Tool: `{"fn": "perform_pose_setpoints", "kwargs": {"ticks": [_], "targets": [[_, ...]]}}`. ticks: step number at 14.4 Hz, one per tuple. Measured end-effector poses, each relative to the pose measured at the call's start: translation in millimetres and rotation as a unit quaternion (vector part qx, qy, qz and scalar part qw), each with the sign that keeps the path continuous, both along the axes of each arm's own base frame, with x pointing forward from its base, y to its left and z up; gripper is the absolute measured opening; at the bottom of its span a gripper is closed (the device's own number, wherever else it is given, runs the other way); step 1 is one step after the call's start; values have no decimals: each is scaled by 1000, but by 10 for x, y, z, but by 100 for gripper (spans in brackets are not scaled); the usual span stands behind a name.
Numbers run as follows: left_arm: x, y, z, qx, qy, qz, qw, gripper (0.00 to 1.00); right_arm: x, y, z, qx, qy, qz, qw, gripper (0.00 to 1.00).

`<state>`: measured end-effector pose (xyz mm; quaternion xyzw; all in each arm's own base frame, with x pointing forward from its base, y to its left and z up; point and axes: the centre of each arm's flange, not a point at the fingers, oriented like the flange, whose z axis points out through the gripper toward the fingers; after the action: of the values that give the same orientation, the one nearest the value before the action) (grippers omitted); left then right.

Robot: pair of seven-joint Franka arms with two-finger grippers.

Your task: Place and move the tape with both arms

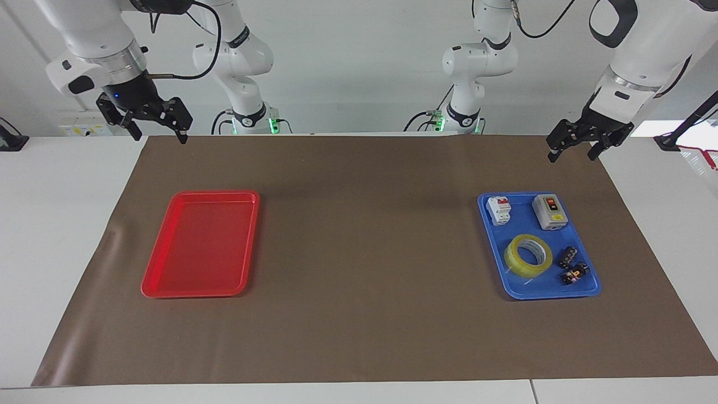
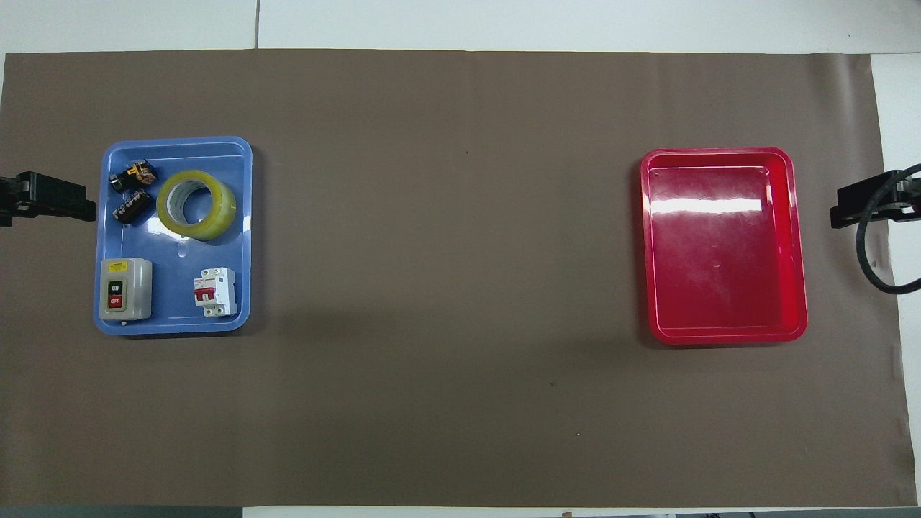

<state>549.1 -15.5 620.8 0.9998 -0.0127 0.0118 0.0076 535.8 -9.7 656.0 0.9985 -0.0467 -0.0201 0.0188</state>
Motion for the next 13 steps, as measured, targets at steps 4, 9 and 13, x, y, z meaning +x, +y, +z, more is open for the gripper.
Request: {"fn": "perform_pose_setpoints", "kwargs": {"ticks": [4, 9, 13], "targets": [[-2, 9, 0, 0, 0, 1, 1000, 100, 0, 0, 0, 0, 0, 0, 1000, 100], [-33, 12, -27, 0, 12, 1, 1000, 100, 0, 0, 0, 0, 0, 0, 1000, 100], [-38, 13, -12, 0, 9, 1, 1000, 100, 0, 0, 0, 0, 0, 0, 1000, 100]]}}
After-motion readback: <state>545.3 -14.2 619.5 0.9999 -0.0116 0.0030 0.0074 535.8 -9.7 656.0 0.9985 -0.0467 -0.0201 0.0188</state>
